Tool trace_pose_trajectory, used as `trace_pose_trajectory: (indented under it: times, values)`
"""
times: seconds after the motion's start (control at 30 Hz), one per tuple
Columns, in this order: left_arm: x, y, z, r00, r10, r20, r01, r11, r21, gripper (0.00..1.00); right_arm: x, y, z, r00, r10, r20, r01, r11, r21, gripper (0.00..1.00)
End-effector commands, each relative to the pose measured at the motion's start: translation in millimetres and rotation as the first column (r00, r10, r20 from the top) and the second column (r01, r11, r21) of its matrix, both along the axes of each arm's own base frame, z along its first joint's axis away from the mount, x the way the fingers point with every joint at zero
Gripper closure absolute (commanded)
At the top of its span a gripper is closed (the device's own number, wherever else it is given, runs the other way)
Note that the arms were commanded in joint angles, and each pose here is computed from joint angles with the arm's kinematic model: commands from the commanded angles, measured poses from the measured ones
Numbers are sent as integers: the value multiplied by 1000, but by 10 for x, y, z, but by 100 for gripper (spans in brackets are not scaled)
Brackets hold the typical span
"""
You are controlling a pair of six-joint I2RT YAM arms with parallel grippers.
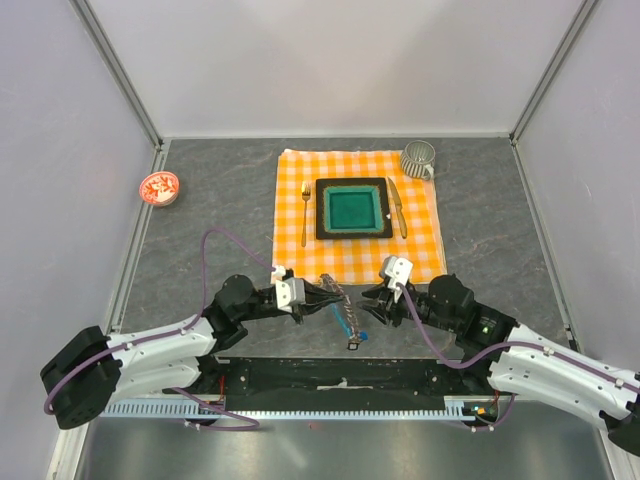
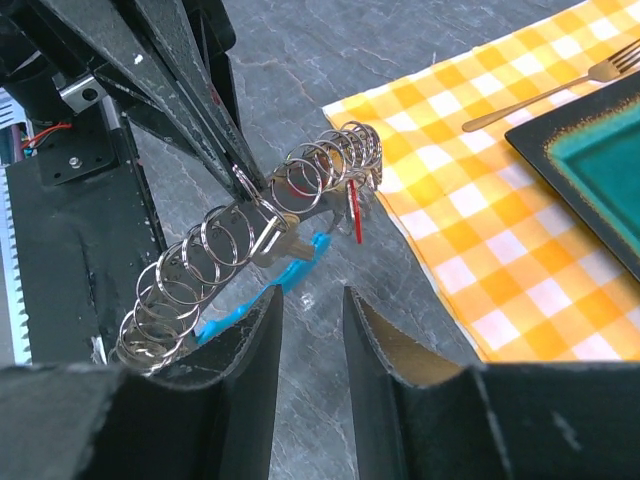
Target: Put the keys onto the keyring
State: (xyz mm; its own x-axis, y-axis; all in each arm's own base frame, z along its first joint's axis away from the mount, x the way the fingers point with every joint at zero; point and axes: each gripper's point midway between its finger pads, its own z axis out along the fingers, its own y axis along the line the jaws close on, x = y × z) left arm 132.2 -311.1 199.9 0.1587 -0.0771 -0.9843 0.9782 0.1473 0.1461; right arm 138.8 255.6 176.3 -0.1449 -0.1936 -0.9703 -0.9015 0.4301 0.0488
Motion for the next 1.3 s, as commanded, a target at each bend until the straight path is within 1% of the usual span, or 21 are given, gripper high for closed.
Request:
trace_pose_trajectory:
  times: [0.0,0.17,0.3,0.6,0.87,0.97,1.27]
  values:
    - [-109,-2,322,996,-49,70,56,993,-103,98,-36,120,311,996,49,73,-58,991,118,61]
    - [-128,-10,317,994,-66,89,72,995,-63,98,-84,130,429,993,75,91,-87,987,138,59]
    - [-122,-10,304,993,-68,101,72,997,-35,98,-128,175,459,985,126,121,-140,983,117,57]
    - [-183,-34,350,985,-112,128,117,993,-28,98,-229,277,491,966,219,140,-234,967,103,57]
    - [-243,-34,415,981,-142,132,148,988,-36,98,-204,281,534,965,210,155,-228,968,104,59]
    - [-266,-28,449,979,-151,135,158,986,-43,98,-216,291,517,963,222,152,-238,966,97,61]
    - [-299,-35,484,976,-173,129,178,983,-30,98,-256,292,536,957,242,161,-260,960,101,62]
